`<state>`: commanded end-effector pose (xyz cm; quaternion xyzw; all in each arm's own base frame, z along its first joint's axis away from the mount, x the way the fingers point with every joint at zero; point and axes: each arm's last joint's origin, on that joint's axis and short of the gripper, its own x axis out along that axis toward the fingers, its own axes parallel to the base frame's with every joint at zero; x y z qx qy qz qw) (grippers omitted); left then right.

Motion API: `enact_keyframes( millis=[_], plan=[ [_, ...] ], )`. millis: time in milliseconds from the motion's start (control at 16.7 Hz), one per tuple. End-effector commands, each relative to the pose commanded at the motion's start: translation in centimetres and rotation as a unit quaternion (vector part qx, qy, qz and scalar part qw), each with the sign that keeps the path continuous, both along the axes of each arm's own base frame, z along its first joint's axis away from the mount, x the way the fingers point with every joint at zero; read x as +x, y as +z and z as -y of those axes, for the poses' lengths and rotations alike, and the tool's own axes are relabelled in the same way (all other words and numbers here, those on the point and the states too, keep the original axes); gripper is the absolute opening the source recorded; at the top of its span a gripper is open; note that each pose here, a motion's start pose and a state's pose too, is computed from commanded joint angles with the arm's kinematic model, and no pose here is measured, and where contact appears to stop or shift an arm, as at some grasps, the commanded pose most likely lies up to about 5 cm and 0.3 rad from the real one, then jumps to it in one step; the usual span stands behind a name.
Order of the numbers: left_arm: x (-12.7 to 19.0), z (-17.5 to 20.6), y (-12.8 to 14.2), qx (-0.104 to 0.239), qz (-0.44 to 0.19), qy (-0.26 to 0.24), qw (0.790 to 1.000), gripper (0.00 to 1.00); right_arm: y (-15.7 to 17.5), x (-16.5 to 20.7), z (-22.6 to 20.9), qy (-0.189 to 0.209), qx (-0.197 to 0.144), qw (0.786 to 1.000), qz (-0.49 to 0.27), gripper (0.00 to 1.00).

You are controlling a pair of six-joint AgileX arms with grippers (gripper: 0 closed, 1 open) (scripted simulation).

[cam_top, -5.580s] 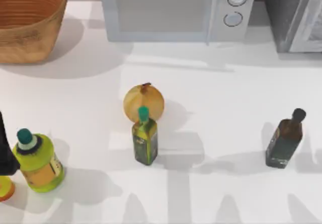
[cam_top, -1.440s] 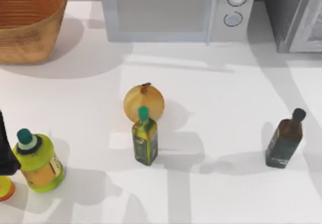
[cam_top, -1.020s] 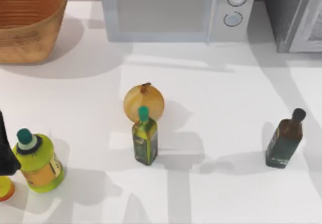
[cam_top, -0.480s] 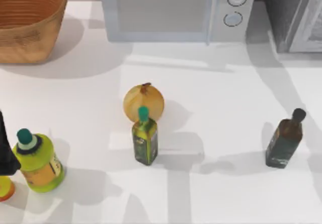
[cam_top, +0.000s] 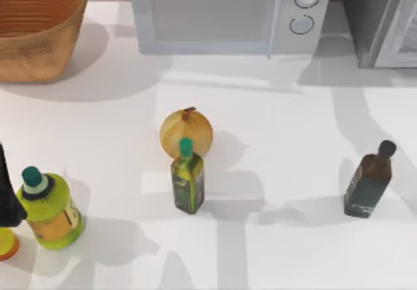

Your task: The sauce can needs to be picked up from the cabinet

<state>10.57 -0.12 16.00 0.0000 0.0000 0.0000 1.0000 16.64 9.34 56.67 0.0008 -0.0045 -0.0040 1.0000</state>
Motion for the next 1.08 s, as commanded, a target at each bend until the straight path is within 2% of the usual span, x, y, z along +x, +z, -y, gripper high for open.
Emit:
enact_keyframes(
  millis=[420,660,840,1080],
  plan=[
    [0.0,0.0,0.0,0.000,0.000,0.000,1.000,1.00,-0.1,-0.4,0.5,-0.001,0.004,1.000,0.004,0.00],
    [0.0,0.0,0.0,0.000,0.000,0.000,1.000,1.00,-2.0,-1.6,2.2,0.000,0.008,1.000,0.011,0.00],
    [0.0,0.0,0.0,0.000,0.000,0.000,1.000,1.00,-5.7,-2.5,3.8,-0.001,0.003,1.000,0.004,0.00],
    [0.0,0.0,0.0,0.000,0.000,0.000,1.000,1.00,-14.4,-3.5,5.8,-0.003,-0.008,1.000,-0.027,0.00]
  ],
)
